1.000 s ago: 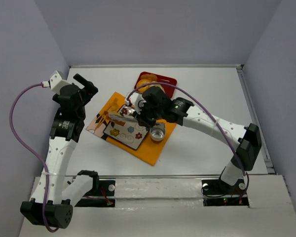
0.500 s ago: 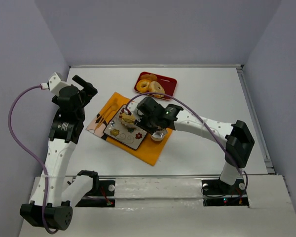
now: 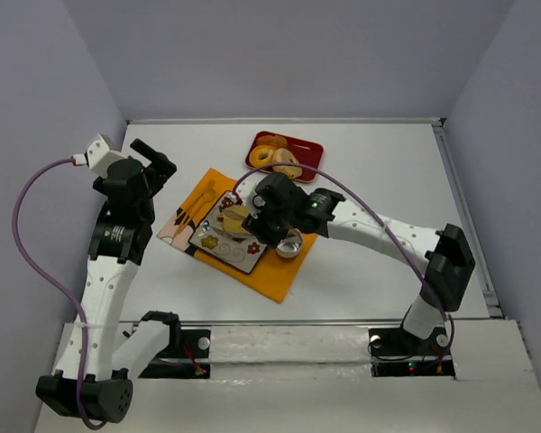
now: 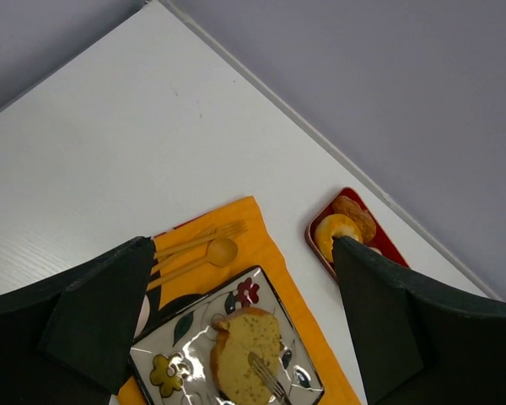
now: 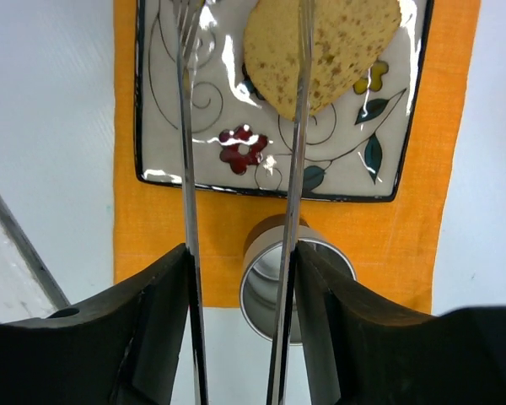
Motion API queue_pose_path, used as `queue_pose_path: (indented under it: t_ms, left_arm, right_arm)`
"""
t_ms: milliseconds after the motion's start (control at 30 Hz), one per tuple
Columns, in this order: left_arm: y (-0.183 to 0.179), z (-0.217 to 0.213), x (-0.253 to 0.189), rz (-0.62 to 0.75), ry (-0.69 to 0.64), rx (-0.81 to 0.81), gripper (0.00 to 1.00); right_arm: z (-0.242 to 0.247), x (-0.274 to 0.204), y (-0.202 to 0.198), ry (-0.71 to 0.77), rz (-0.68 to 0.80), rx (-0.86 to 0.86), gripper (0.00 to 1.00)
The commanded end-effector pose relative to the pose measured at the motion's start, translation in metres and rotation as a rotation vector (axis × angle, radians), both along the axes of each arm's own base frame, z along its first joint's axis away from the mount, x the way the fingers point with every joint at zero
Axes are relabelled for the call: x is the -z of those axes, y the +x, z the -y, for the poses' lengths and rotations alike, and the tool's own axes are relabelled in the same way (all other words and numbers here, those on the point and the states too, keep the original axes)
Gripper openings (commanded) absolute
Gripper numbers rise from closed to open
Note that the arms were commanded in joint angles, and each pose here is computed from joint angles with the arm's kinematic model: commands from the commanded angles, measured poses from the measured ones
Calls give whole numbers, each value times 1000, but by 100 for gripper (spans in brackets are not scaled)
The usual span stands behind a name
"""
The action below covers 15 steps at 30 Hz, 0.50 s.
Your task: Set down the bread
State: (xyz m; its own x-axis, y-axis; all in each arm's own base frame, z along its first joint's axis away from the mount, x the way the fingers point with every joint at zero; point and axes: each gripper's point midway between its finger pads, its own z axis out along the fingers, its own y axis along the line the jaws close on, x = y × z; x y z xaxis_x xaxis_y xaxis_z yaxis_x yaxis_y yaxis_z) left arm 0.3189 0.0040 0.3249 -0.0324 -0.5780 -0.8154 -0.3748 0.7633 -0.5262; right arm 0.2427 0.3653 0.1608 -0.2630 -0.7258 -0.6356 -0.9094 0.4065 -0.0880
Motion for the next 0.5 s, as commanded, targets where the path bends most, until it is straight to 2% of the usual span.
queue_pose_path:
  t_ms: [0,200,333,467]
  left_arm:
    - [-4,-7,-2,17,7,-34,99]
    - [4,-2,11,-48,23,-5,99]
    - [14,5,25,-114,31,32,99]
    - [28,26,41,-155,8,138,99]
  right_arm:
    - [-4,-90,38,273,95,145,53]
    - [35,-114,89,305,160,355,52]
    - [88,-109,132,293,172,588,52]
    - [111,-89,155,240,146,707,52]
